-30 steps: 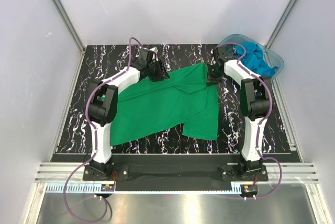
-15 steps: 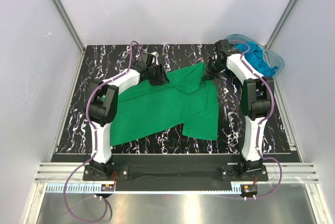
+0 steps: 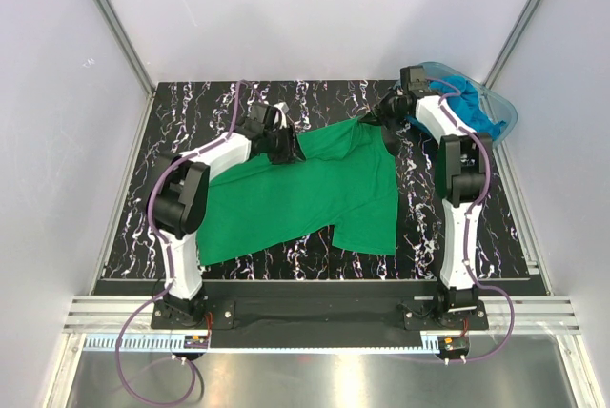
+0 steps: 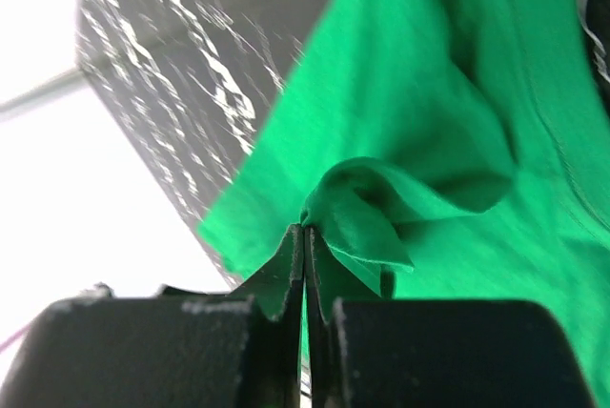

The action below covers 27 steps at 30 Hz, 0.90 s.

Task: Fold and stack the t-shirts
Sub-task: Fold the tshirt

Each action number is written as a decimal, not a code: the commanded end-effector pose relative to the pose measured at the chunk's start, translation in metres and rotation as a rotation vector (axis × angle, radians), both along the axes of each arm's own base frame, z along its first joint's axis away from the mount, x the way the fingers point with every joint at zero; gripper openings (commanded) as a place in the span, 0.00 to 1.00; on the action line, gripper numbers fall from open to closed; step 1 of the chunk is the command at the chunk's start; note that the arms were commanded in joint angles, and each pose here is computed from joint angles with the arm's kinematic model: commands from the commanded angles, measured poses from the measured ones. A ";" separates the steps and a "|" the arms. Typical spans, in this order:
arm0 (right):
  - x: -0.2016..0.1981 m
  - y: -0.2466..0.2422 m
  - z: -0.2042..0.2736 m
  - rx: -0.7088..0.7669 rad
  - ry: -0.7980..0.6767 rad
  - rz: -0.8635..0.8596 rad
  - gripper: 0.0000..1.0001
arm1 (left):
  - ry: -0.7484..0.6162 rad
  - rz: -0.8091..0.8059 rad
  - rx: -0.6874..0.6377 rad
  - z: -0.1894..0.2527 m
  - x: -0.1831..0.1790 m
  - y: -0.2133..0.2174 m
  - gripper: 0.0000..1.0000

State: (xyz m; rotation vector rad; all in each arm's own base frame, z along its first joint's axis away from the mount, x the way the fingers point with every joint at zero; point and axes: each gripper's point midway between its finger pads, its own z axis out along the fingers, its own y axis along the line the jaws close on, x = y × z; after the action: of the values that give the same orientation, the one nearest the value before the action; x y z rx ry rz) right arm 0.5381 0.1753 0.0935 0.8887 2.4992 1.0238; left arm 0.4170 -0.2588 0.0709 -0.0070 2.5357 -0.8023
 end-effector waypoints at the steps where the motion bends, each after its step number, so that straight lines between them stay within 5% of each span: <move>1: 0.030 0.002 0.017 0.073 -0.053 -0.074 0.02 | -0.066 -0.016 -0.012 0.020 -0.001 0.000 0.44; 11: 0.063 0.006 0.001 0.080 -0.098 -0.057 0.12 | -0.051 -0.032 -0.006 0.014 -0.011 0.003 0.43; 15: 0.062 0.006 0.011 0.008 -0.145 0.062 0.39 | -0.054 -0.040 0.001 0.018 -0.014 0.004 0.43; 20: 0.020 -0.025 0.034 -0.255 -0.185 0.185 0.52 | -0.059 -0.038 0.006 0.025 -0.017 0.007 0.43; 27: -0.067 -0.004 0.026 -0.348 -0.201 0.318 0.52 | -0.050 -0.037 -0.009 0.030 -0.025 0.008 0.43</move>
State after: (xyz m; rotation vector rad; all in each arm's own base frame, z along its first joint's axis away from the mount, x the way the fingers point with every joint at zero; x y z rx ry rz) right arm 0.4992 0.1532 0.0995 0.5103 2.6124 0.7552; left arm 0.3942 -0.2484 0.0776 0.0221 2.5527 -0.7862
